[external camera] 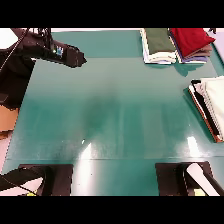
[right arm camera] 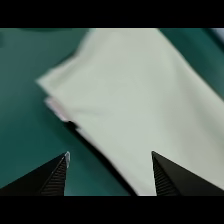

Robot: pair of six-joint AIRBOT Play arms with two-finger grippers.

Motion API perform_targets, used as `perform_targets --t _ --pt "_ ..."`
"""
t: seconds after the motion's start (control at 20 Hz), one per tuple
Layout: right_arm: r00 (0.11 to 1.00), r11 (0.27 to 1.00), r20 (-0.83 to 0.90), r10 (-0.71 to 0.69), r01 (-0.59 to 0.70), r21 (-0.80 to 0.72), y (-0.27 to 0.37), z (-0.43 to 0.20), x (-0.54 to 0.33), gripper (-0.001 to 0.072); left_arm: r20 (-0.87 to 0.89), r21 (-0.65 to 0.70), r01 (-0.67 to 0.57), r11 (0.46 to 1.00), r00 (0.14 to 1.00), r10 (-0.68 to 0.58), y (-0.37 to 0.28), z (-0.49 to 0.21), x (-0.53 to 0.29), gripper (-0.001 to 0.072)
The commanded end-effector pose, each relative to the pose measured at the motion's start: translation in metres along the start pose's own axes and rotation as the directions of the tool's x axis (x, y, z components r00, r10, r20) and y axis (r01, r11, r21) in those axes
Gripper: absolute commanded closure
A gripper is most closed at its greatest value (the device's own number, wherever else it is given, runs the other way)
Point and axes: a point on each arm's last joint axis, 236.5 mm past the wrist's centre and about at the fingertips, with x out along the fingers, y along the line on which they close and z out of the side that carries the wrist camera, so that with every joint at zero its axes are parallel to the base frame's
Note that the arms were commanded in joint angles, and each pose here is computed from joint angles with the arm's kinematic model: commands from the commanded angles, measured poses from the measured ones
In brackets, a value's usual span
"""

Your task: Fold the shirts.

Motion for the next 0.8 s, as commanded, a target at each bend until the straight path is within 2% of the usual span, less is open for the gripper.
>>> perform_targets --t 0.0,0.15,0.2,0.25,0.3,0.35,0.5,0.75 --pt "0.94 0.932 -0.005 0.341 -0.339 -0.13 0.14 0.005 -0.007 0.0115 0.013 -0.001 -0.002 1.0 1.0 0.002 0.001 0.003 0.0 0.0683" --pt "0.862 0.824 -0.104 0.497 -0.506 -0.255 0.227 -0.028 -0.018 0.0119 0.028 -0.001 -0.004 1.0 1.0 0.004 0.001 0.007 0.0 0.0684" --pt "0.833 0.785 -0.126 0.538 -0.55 -0.286 0.251 -0.038 -0.024 0.0186 0.031 -0.001 -0.005 1.0 0.999 0.005 0.001 0.007 0.0 0.0684" --pt "0.808 0.749 -0.146 0.57 -0.585 -0.311 0.271 -0.047 -0.031 0.0352 0.031 -0.001 -0.005 1.0 0.999 0.005 0.001 0.007 0.0 0.0684" --pt "0.783 0.712 -0.166 0.599 -0.617 -0.335 0.289 -0.057 -0.038 0.0565 0.031 -0.001 -0.005 1.0 0.999 0.005 0.001 0.007 0.0 0.0684" --pt "0.766 0.685 -0.18 0.617 -0.635 -0.357 0.301 -0.064 -0.043 0.069 0.031 -0.001 -0.005 1.0 0.999 0.005 0.001 0.007 0.0 0.0684" --pt "0.759 0.637 -0.22 0.613 -0.639 -0.431 0.318 -0.083 -0.049 0.069 0.031 -0.001 -0.005 1.0 0.999 0.005 0.001 0.007 0.0 0.0684" --pt "0.758 0.624 -0.234 0.61 -0.64 -0.448 0.321 -0.088 -0.05 0.0691 0.031 -0.001 -0.005 1.0 0.999 0.005 0.001 0.007 0.0 0.0684"
